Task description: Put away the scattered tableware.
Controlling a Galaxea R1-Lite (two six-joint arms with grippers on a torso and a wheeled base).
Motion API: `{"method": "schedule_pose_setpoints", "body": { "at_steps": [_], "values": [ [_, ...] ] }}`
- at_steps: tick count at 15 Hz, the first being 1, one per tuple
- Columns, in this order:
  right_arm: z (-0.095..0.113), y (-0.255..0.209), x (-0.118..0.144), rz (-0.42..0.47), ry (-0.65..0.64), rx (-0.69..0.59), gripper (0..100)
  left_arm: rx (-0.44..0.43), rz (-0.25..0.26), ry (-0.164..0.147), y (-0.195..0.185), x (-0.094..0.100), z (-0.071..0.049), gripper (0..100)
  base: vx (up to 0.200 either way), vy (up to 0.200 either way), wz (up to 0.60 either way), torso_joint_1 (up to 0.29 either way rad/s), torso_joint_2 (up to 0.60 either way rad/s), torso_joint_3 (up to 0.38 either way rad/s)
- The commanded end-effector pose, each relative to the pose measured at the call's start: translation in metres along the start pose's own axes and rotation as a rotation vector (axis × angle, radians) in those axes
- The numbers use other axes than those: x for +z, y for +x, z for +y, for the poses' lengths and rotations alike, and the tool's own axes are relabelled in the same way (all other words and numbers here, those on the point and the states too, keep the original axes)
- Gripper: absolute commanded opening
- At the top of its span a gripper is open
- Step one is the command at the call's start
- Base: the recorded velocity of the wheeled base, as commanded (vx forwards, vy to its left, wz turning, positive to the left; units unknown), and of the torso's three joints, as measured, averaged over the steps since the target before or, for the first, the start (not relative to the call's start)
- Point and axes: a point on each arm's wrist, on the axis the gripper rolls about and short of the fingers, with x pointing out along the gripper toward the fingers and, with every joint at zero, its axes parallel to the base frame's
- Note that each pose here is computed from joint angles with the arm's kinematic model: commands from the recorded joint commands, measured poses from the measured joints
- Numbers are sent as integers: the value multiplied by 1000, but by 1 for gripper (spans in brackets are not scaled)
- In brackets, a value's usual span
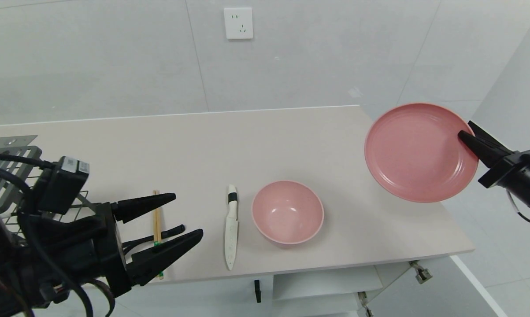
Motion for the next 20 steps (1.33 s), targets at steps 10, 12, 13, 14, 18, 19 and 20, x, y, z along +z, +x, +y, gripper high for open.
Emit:
{"method": "schedule_pose_setpoints", "body": {
  "at_steps": [10, 12, 13, 14, 18, 19, 20],
  "values": [
    [5, -6, 4, -9, -32, 6, 0, -8, 133, -129, 77, -13, 7, 100, 0, 0, 0, 0, 0, 0],
    [5, -6, 4, -9, -34, 6, 0, 4, 161, -157, 92, -19, 13, 100, 0, 0, 0, 0, 0, 0],
    [5, -6, 4, -9, -34, 7, 0, 8, 167, -160, 98, -22, 16, 100, 0, 0, 0, 0, 0, 0],
    [5, -6, 4, -10, -34, 6, 0, 13, 174, -160, 104, -24, 19, 100, 0, 0, 0, 0, 0, 0],
    [5, -6, 4, -10, -34, 7, 0, 22, 230, -175, 118, -40, 24, 100, 0, 0, 0, 0, 0, 0],
    [5, -6, 4, -10, -34, 9, 0, 21, 235, -176, 121, -42, 25, 100, 0, 0, 0, 0, 0, 0],
    [5, -6, 3, -9, -33, 10, 0, 20, 228, -172, 129, -43, 28, 100, 0, 0, 0, 0, 0, 0]
  ]
}}
